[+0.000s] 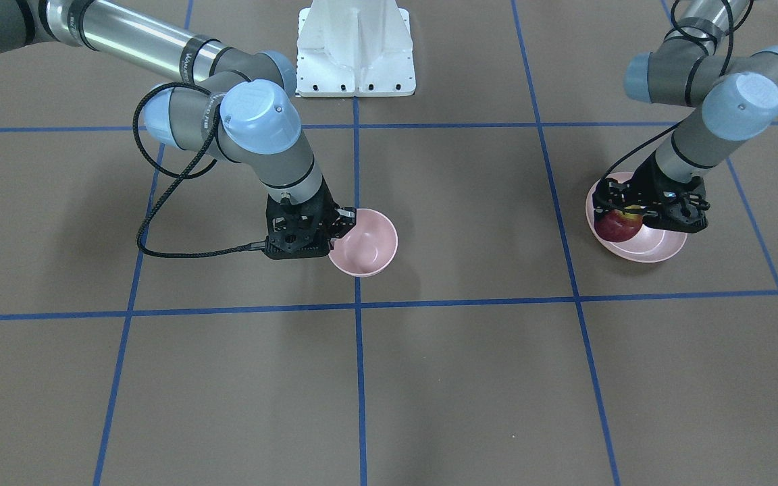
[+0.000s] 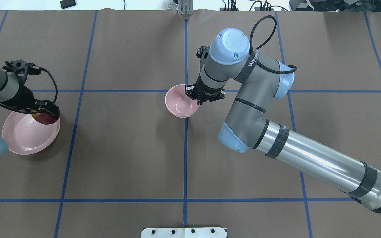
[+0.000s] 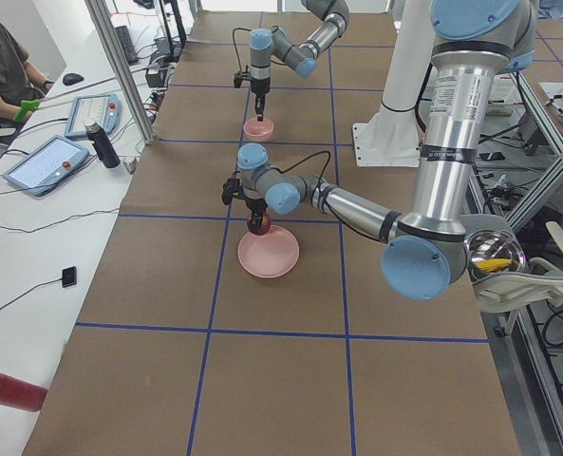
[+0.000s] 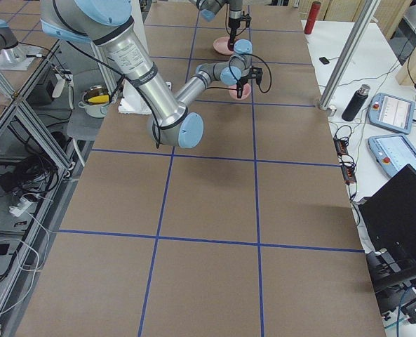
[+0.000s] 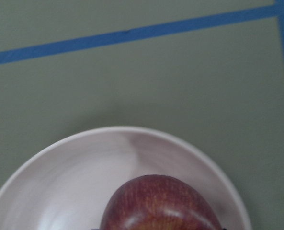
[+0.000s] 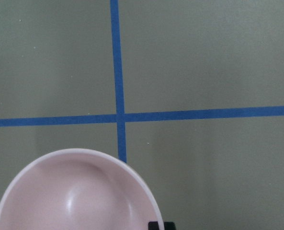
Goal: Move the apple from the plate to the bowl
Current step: 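Carry the apple with the left gripper over the bowl while the right gripper withdraws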
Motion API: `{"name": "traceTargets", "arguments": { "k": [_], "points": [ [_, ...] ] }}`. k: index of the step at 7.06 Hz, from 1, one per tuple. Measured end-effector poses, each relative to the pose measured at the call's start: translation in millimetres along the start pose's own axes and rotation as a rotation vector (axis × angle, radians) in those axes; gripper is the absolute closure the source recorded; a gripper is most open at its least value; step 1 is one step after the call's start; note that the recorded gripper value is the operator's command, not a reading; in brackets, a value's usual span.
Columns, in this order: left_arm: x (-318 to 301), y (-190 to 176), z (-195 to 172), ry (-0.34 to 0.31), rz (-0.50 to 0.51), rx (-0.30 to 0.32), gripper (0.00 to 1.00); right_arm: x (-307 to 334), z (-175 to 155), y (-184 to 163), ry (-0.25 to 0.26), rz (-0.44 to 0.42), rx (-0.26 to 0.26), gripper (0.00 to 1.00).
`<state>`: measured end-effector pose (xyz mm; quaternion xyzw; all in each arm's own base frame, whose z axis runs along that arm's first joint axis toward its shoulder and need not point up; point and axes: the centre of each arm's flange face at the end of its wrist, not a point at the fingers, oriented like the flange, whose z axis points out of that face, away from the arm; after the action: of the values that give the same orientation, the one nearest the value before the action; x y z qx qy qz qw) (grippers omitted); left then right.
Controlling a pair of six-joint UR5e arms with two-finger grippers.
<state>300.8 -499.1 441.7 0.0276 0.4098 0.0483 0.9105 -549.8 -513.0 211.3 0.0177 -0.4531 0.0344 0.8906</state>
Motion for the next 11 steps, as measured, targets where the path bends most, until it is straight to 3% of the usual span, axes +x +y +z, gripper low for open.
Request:
{"name": "traceTargets", "arguments": {
  "k": [1, 2, 4, 6, 8, 9, 11],
  "points": [
    [59, -21, -17, 0.021, -0.052, 0.001, 1.00, -1, 8, 5, 0.002, -0.001, -0.003, 1.00],
    [117, -32, -22, 0.047, -0.095, -0.002, 1.00, 0, 13, 8, 0.005, -0.003, -0.007, 0.01],
    [194, -47, -25, 0.075, -0.137, 0.010, 1.00, 9, 16, 13, 0.006, -0.013, -0.013, 0.00],
    [236, -57, -31, 0.099, -0.155, 0.017, 1.00, 32, -2, 23, -0.023, -0.021, -0.015, 0.00],
    [310, -70, -24, 0.106, -0.191, 0.024, 1.00, 109, -58, 19, -0.067, 0.016, -0.025, 0.00],
    [341, -66, -17, 0.103, -0.193, 0.026, 1.00, 160, -80, 14, -0.064, 0.044, -0.024, 0.00],
    [377, -64, -1, 0.088, -0.188, 0.025, 1.00, 233, -92, 20, -0.026, 0.059, -0.026, 0.00]
  ]
}}
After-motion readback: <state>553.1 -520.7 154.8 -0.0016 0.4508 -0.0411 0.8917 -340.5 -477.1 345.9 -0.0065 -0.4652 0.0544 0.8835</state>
